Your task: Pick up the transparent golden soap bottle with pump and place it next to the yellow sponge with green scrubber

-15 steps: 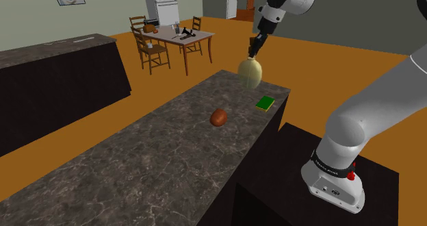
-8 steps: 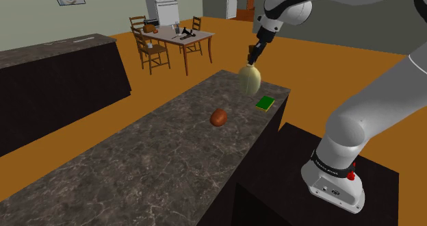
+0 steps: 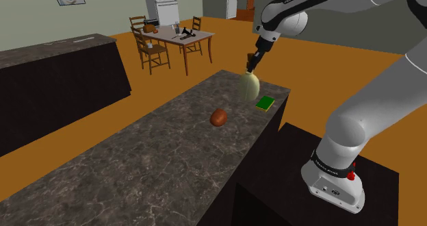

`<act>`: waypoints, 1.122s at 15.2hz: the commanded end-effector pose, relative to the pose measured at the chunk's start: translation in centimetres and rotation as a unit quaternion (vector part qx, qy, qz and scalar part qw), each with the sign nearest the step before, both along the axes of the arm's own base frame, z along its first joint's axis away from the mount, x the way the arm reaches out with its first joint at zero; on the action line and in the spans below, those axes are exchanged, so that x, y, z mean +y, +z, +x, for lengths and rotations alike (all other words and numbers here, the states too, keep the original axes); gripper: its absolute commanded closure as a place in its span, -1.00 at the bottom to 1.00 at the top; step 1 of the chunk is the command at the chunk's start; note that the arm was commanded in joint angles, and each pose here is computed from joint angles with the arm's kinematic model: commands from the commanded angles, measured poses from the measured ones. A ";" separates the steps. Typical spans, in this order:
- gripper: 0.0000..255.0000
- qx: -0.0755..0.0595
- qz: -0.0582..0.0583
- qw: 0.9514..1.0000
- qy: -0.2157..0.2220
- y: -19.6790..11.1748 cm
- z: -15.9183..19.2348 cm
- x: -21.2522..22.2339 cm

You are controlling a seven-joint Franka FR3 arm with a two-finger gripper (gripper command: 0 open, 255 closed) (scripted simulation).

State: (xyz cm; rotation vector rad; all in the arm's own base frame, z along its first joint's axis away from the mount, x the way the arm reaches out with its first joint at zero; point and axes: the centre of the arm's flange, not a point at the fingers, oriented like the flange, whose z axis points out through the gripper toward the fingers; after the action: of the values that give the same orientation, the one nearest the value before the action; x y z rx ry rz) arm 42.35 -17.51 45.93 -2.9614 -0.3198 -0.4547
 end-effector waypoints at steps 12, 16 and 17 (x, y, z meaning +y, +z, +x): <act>1.00 -0.001 0.000 1.000 0.000 -6.9 0.0 0.0; 1.00 -0.001 0.000 1.000 0.000 -7.8 0.0 0.0; 1.00 -0.001 0.000 1.000 0.000 -7.8 0.0 0.0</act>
State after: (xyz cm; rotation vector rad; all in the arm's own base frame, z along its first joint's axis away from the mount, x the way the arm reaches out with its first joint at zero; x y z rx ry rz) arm 42.34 -17.52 38.18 -2.9617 -0.3199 -0.4551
